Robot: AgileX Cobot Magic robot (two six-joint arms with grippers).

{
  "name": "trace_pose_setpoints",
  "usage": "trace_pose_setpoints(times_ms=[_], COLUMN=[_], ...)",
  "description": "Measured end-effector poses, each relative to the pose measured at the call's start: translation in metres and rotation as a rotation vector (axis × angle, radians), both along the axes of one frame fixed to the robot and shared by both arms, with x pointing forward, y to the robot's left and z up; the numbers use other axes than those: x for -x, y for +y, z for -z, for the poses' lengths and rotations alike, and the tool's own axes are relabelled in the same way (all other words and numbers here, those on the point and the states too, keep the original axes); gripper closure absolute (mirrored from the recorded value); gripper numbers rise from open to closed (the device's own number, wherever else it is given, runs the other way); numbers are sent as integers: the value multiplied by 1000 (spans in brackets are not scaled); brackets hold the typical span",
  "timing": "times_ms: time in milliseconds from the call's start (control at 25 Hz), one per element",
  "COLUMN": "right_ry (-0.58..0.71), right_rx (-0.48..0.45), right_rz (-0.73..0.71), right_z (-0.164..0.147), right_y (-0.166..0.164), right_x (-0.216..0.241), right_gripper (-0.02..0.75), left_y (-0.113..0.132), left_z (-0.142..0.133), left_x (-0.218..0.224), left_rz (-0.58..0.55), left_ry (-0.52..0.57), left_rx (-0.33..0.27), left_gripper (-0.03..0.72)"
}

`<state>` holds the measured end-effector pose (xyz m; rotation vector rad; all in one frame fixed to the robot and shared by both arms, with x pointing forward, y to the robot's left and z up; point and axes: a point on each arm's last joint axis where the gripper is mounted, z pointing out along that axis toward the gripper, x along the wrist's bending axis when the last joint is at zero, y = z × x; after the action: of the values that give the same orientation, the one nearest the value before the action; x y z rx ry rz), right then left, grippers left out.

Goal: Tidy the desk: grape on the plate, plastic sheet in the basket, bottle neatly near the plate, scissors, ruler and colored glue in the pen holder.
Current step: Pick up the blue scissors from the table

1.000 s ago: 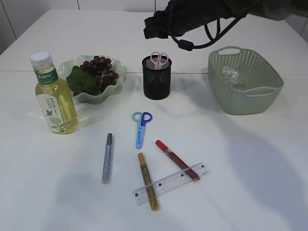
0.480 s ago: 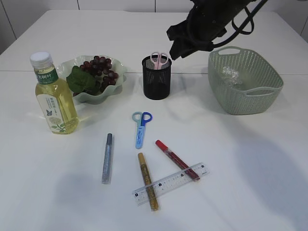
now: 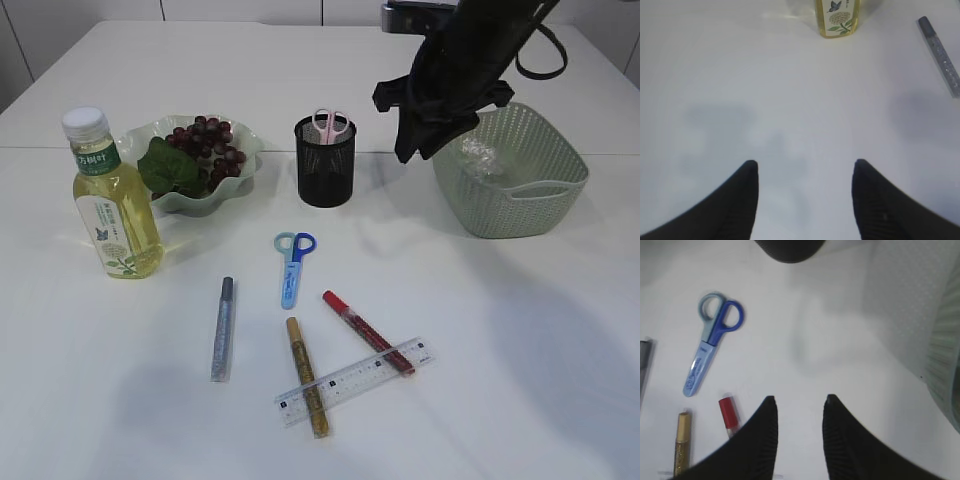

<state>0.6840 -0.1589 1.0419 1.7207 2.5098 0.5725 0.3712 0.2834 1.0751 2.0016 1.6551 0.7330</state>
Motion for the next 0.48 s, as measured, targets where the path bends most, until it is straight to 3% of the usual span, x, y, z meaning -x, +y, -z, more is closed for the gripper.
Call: trace_pose_setpoints(times_ms=[200,480], right_ry=[10,9], right_rx=[25,30], right_rz=[72,133], right_z=[1,-7], right_y=[-4,-7], right_x=[-1,3], right_gripper=[478,478], left_y=[-1,-9], left_z=[2,4], left_x=[2,5], left_rz=[-4,-5], left_ry=[26,70], left_rx=[23,131], left_gripper=[253,253])
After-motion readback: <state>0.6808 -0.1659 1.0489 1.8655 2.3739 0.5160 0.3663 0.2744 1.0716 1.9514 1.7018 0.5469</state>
